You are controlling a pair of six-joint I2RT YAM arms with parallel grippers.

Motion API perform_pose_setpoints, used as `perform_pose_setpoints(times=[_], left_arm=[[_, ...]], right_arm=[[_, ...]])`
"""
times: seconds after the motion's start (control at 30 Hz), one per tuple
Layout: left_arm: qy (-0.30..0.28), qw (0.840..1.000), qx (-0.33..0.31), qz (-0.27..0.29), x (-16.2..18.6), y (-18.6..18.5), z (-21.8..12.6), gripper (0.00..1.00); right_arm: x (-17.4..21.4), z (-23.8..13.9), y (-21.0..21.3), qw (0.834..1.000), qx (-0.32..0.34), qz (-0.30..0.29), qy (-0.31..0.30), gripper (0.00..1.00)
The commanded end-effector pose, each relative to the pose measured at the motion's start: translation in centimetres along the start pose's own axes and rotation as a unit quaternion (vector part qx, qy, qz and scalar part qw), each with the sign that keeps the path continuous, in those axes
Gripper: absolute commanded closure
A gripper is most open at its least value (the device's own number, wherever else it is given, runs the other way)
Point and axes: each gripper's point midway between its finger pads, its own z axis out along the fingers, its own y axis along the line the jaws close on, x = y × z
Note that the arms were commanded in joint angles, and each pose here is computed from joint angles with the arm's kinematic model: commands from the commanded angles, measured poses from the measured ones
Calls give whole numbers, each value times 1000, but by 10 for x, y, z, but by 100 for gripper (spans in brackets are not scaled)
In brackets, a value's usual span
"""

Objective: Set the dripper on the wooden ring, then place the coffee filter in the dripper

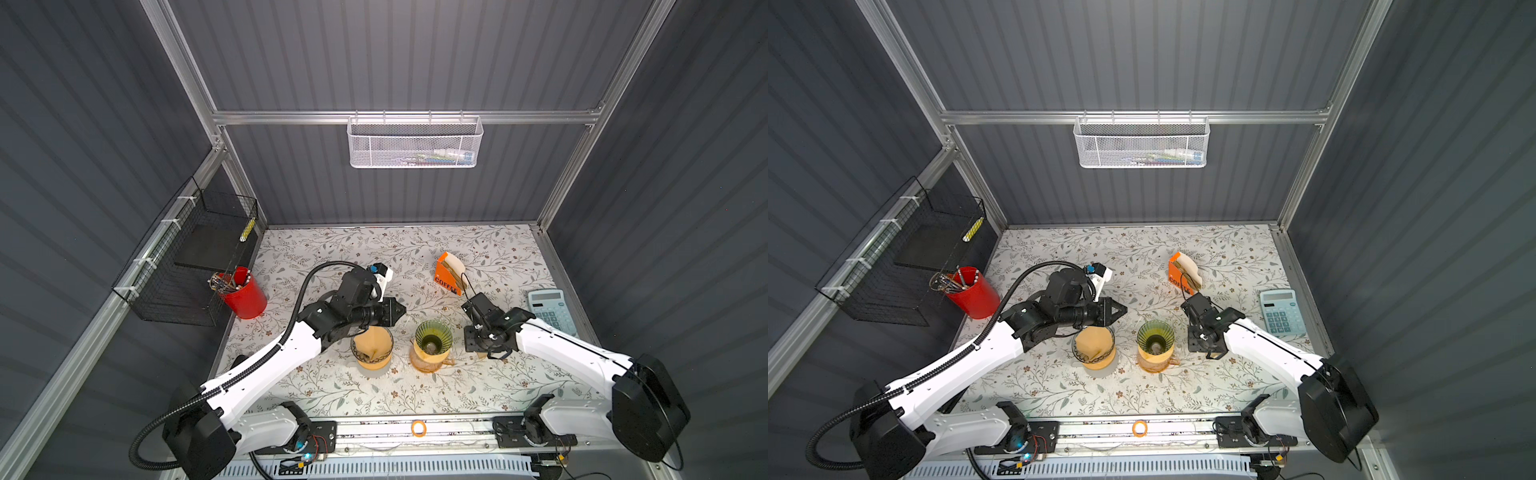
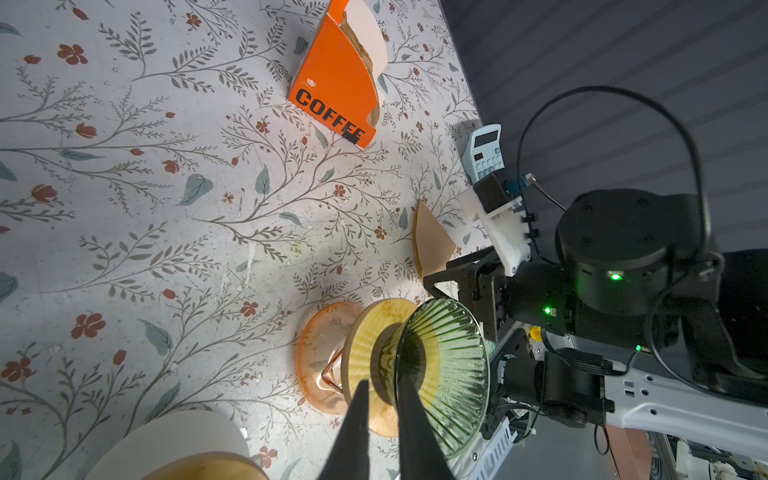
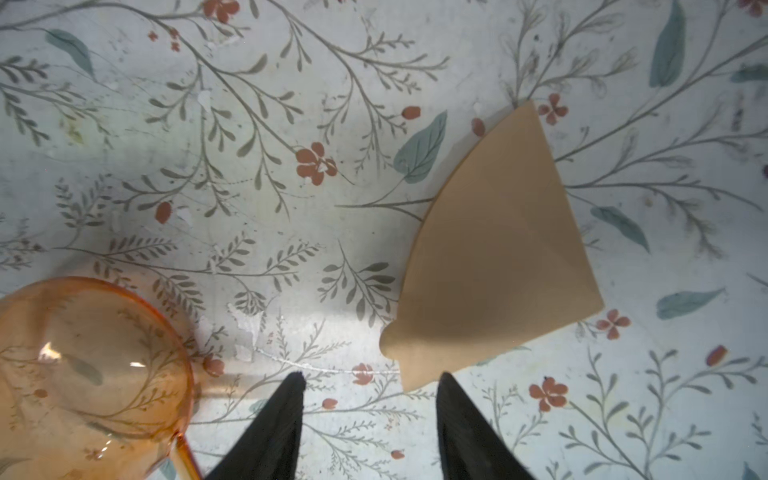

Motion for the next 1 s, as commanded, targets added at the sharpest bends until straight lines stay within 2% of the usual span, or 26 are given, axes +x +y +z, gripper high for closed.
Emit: perform_pose_setpoints(times=[0.0,0.57,0.97], left_arm=[[-6,1000,6,14,1,-2,-7,84],[-5,1000,4,17,3,0,-9,84],[-8,1000,4,16,3,0,-11,84]], right_arm=[[-1,2,-12,999,47,10,-6,47],[6,20,-12,996,90,1,11,51],[2,28,-11,992,126,-17,19,61]])
